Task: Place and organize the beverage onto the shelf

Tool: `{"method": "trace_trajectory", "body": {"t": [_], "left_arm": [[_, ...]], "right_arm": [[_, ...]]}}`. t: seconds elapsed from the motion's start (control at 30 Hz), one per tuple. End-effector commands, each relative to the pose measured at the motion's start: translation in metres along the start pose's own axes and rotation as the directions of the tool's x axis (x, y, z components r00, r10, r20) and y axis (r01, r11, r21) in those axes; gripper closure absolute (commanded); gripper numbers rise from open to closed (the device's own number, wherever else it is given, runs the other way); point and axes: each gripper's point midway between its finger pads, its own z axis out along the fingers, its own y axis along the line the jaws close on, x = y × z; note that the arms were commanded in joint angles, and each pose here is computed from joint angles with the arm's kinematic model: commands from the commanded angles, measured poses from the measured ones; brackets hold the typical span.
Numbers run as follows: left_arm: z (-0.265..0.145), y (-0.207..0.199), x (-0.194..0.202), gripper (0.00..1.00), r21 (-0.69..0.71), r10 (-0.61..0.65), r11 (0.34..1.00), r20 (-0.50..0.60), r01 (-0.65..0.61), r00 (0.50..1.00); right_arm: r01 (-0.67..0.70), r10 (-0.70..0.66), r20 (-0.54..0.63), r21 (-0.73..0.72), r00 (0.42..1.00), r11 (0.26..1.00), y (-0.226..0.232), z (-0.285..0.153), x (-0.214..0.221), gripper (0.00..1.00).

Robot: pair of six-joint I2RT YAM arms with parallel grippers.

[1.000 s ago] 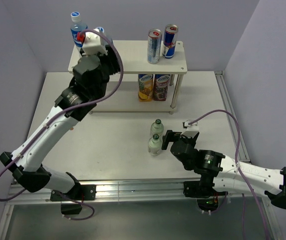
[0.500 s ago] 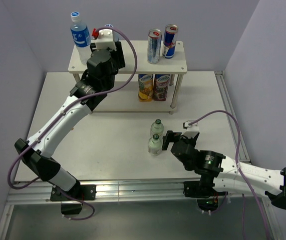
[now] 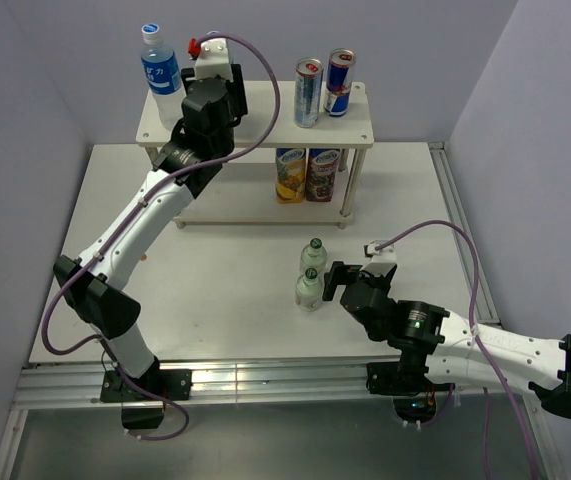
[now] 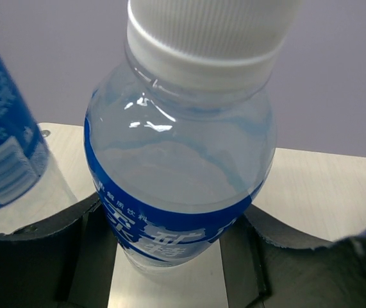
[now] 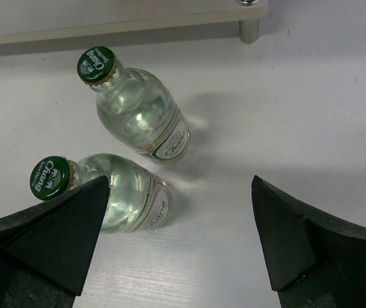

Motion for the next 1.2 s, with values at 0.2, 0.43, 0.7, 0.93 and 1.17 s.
{"method": "trace_trajectory", "body": {"t": [0.2, 0.43, 0.7, 0.93, 1.17], "left_arm": [[-0.001, 0.040, -0.035, 0.82, -0.070, -0.082, 0.994, 0.099, 0.089, 0.992], [-0.001, 0.041, -0.025, 0.31, -0.073, -0.067, 0.995, 0.074, 0.072, 0.995], [-0.004, 0.040, -0.022, 0.16, -0.056, -0.086, 0.994, 0.064, 0.090, 0.994], [-0.014, 0.041, -0.019, 0.14, -0.039, -0.117, 0.992, 0.040, 0.119, 0.992], [-0.036, 0.042, 0.005, 0.08, -0.006, -0.129, 0.992, -0.022, 0.129, 0.991]], "right_arm": [[-0.011, 0.011, 0.019, 0.003, 1.000, 1.000, 0.002, 0.002, -0.001, 0.02], [-0.008, 0.008, 0.017, 0.009, 1.000, 1.000, 0.002, 0.003, -0.001, 0.02], [-0.007, 0.007, 0.017, 0.012, 1.000, 1.000, 0.002, 0.003, -0.001, 0.02], [-0.009, 0.009, 0.018, 0.013, 1.000, 1.000, 0.002, 0.003, -0.001, 0.02], [-0.017, 0.017, 0.024, 0.008, 1.000, 1.000, 0.001, 0.002, -0.003, 0.02]]}}
